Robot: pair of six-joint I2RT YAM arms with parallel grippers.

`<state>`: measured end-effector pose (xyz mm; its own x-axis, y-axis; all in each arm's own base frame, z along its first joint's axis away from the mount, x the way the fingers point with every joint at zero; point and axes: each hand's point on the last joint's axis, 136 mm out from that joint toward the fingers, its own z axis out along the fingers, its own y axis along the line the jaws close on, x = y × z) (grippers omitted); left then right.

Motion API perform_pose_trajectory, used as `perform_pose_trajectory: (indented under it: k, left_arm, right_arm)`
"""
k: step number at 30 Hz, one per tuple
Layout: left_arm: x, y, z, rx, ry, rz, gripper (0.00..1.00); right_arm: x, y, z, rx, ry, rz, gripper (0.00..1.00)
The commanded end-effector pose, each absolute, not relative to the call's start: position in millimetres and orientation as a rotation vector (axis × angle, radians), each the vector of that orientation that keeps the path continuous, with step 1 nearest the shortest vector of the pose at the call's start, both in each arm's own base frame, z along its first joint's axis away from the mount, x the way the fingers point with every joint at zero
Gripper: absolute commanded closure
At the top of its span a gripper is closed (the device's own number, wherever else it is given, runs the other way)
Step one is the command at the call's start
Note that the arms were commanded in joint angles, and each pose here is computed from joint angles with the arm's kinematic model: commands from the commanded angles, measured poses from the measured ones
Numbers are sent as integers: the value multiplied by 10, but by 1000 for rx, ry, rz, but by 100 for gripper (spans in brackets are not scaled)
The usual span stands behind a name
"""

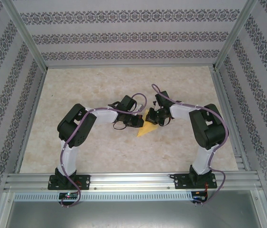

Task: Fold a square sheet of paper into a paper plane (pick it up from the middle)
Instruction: Fourth fold the wing at the center of the table.

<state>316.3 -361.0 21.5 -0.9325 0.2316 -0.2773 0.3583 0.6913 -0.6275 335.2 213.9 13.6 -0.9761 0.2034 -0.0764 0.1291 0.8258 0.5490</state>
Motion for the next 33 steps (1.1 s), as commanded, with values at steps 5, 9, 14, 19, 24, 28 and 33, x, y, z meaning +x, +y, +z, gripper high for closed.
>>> perform_pose_trajectory:
  k: [5,9,14,19,24,28,33]
  left_arm:
    - [2985,-3507,20,505,2839,-1015,96]
    - [3047,-3554,203,511,2785,-1041,92]
    - [3222,-3536,616,436,2646,-1045,89]
    - [3186,-3536,688,395,2610,-1112,89]
    - [3072,-3626,678,421,2606,-1223,89]
    - [3010,-3658,562,436,2646,-1236,89]
    - [2940,-3735,456,464,2674,-1286,89]
  right_arm:
    - [3200,1947,-58,297,2928,724,94]
    - [3174,1923,-118,307,2935,721,94]
    - [3145,1894,-189,316,2941,719,95]
    - [3146,1883,-207,314,2937,729,96]
    - [3144,1889,-224,313,2939,739,96]
    - [3168,1901,-199,313,2921,759,96]
    - [3227,1952,-90,297,2878,816,94]
